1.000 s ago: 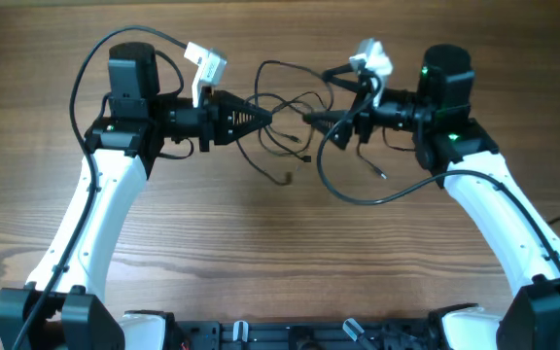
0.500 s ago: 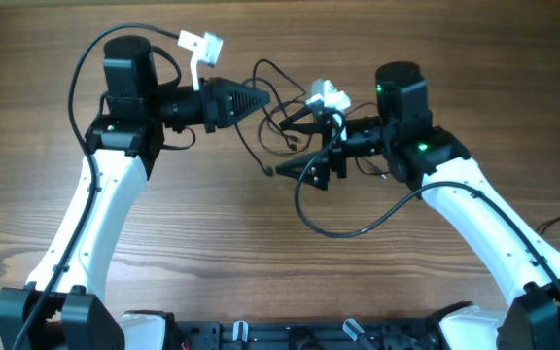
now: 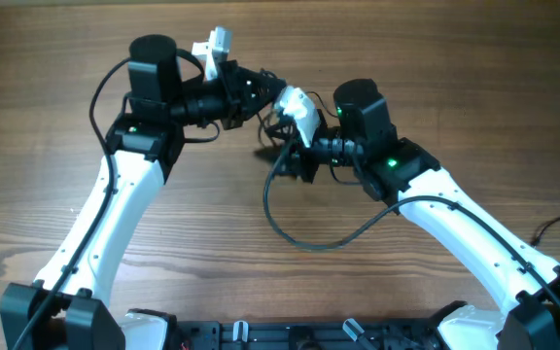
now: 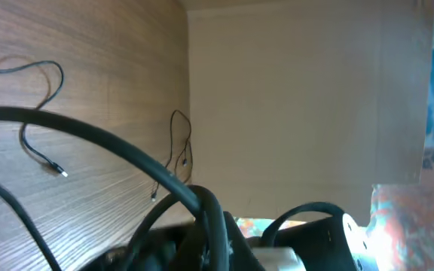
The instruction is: Untangle cables
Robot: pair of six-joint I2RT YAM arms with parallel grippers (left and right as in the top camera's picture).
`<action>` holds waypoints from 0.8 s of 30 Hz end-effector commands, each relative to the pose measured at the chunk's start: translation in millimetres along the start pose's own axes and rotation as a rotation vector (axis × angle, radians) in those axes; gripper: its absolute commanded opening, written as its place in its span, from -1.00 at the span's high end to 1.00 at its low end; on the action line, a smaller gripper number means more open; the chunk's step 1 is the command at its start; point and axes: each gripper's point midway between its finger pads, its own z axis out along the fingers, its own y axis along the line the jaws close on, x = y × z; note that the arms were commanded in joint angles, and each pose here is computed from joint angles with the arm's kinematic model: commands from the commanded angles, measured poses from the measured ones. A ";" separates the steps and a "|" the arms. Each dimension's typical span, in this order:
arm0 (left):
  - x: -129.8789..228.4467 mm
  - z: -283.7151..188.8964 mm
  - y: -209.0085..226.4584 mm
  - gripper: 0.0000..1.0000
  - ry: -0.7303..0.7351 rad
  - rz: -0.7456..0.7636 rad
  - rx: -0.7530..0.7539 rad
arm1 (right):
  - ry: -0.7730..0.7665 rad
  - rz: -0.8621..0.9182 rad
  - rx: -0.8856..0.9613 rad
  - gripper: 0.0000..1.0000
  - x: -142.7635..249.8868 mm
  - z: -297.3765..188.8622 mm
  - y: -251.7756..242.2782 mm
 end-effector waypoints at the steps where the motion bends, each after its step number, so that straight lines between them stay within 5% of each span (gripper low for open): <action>1: -1.8 0.6 -4.9 0.92 -0.024 -0.016 -0.003 | -0.025 0.085 0.213 0.91 -10.3 -11.0 -33.7; 2: -3.4 -0.7 -4.4 0.77 -0.028 -0.014 -0.003 | -0.032 0.103 0.240 0.91 -11.6 -15.8 -39.7; 3: -5.4 -2.5 -3.7 0.38 -0.034 -0.015 -0.004 | -0.048 0.123 0.265 0.91 -15.3 -27.1 -46.7; 5: -8.9 -5.5 -2.7 -0.99 -0.045 0.043 -0.007 | -0.071 0.139 0.312 0.91 -20.4 -49.0 -58.7; 13: -38.1 -33.7 6.9 -1.00 -0.138 0.120 -0.028 | -0.158 0.299 0.898 0.91 3.1 -203.2 -197.0; 16: -40.8 -36.9 8.5 -1.00 -0.147 0.114 -0.032 | -0.097 0.132 1.146 0.91 19.1 -272.6 -252.6; 19: -37.6 -36.5 14.6 -1.00 -0.136 0.080 -0.049 | -0.047 0.120 1.482 0.91 58.3 -353.3 -315.5; 24: -33.7 -36.5 21.7 -1.00 -0.124 0.038 -0.069 | 0.157 0.006 1.632 0.91 150.4 -403.7 -390.1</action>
